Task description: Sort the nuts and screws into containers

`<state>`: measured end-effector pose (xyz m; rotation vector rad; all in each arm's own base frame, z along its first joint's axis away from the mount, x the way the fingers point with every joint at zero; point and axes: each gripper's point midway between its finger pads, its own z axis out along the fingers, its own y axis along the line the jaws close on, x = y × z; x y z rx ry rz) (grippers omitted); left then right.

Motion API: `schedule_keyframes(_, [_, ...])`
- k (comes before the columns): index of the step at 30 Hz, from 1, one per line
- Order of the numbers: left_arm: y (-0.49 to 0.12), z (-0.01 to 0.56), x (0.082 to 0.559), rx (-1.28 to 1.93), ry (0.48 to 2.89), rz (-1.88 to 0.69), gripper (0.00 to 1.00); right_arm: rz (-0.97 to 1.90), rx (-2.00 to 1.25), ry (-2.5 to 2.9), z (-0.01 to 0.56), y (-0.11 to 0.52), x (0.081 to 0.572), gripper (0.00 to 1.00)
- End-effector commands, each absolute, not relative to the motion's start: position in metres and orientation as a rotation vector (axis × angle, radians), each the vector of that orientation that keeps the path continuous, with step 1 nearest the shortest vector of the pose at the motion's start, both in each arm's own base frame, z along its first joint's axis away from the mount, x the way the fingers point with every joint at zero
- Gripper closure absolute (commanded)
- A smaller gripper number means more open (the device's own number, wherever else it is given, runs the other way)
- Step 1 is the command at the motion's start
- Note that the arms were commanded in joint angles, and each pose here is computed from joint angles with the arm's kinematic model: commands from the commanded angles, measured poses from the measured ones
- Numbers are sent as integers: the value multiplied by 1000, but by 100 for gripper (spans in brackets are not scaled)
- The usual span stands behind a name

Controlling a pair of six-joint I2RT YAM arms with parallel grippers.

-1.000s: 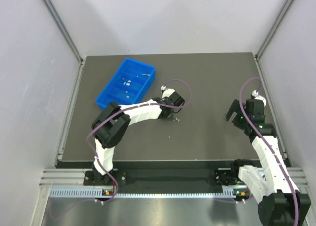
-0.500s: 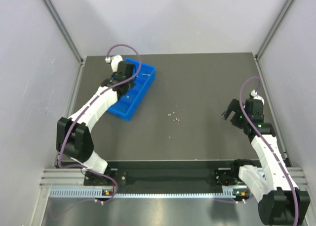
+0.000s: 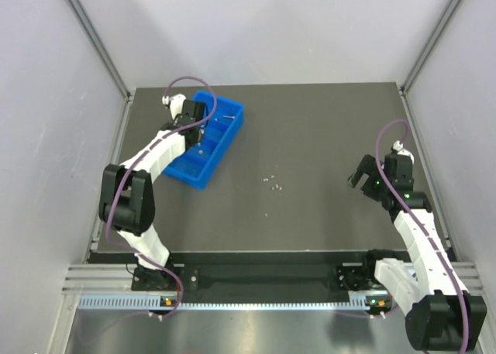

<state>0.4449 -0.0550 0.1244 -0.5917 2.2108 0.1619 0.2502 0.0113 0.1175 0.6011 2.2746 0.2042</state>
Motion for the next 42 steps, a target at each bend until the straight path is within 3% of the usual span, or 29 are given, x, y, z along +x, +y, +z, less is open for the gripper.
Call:
schedule_keyframes(1, [-48,133,452,-601,2156,180,81,206,586,2204,139,10,259,0])
schedule_keyframes(6, [-74,168,442,-524,2146,25,56,203,589,2197,142,9,259,0])
schedule_keyframes(9, [-116,192,427,-388,2140,-88,48,208,614,2195,143,9,261,0])
schedule_keyframes(13, [-220,194,381,-116,2184,-250,41,211,676,2200,139,9,265,0])
schedule_keyframes(17, [-300,153,343,64,2287,-361,41,202,725,2209,136,7,261,0])
schedule_keyframes(22, [-351,108,325,255,2379,-396,45,169,699,2202,137,2,252,0])
schedule_keyframes(29, [-362,73,344,484,2388,-289,46,92,655,2154,151,-10,239,0])
schedule_keyframes(42, [-340,56,367,524,2401,-223,48,95,643,2174,147,-8,240,0])
